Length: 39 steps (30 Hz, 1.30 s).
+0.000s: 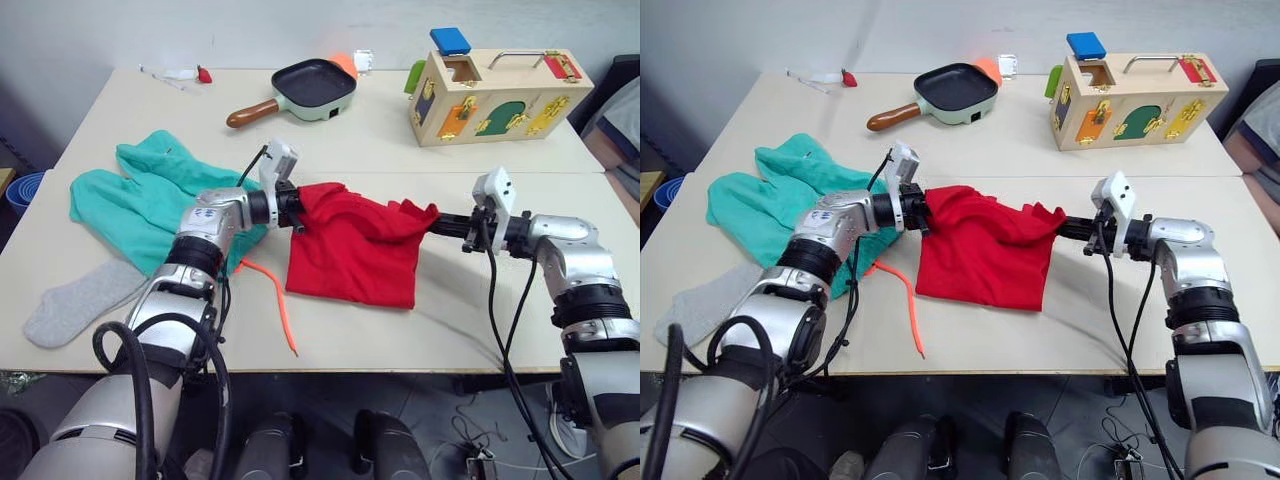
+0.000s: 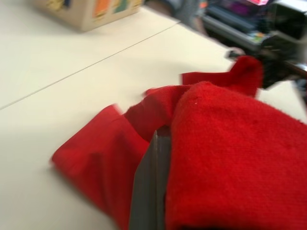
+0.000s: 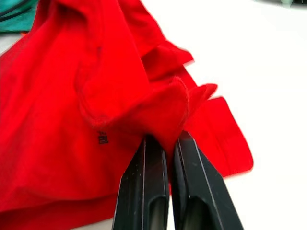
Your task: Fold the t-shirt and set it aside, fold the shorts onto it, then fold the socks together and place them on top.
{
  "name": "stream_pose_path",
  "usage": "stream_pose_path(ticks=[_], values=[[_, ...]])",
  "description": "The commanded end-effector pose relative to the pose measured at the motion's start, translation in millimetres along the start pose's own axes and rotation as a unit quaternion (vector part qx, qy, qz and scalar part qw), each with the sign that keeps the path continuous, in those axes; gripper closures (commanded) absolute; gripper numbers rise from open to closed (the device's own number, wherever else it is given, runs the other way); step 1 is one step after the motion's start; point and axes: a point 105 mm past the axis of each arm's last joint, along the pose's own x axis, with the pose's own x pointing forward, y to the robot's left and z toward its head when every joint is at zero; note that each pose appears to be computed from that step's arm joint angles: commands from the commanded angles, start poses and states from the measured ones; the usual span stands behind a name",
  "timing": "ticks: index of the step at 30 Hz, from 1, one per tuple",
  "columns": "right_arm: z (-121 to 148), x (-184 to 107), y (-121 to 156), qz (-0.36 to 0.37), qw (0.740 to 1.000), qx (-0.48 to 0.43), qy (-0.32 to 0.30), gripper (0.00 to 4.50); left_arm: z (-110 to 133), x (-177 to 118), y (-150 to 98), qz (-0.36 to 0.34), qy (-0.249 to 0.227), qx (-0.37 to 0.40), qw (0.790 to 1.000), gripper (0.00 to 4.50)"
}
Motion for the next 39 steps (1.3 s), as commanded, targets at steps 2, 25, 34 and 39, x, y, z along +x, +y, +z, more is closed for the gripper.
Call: stream_pose_path(ticks=[2, 25, 34, 39], values=[[3.0, -6.6, -15.2, -0.055, 0.998, 0.0, -0.007, 4.5, 1.5, 1.0, 3.9, 0.012, 0.0, 0.017, 1.0, 4.47], [24.7, -32.8, -10.9, -0.093, 0.993, -0.035, -0.07, 0.0, 9.5, -17.7, 37.5, 0.153, -0.001, 0.156, 0.976, 1.19], [3.0, -31.7, 105.6, 0.139, 0.983, -0.122, -0.02, 0.0, 9.0, -61.6, -12.3, -0.049, -0.015, 0.344, 0.938, 0.02], [-18.9, -14.8, 126.7, 0.14, 0.978, -0.157, 0.004, 0.0, -42.9, -80.8, -39.4, -0.122, 0.081, 0.368, 0.918, 0.02]])
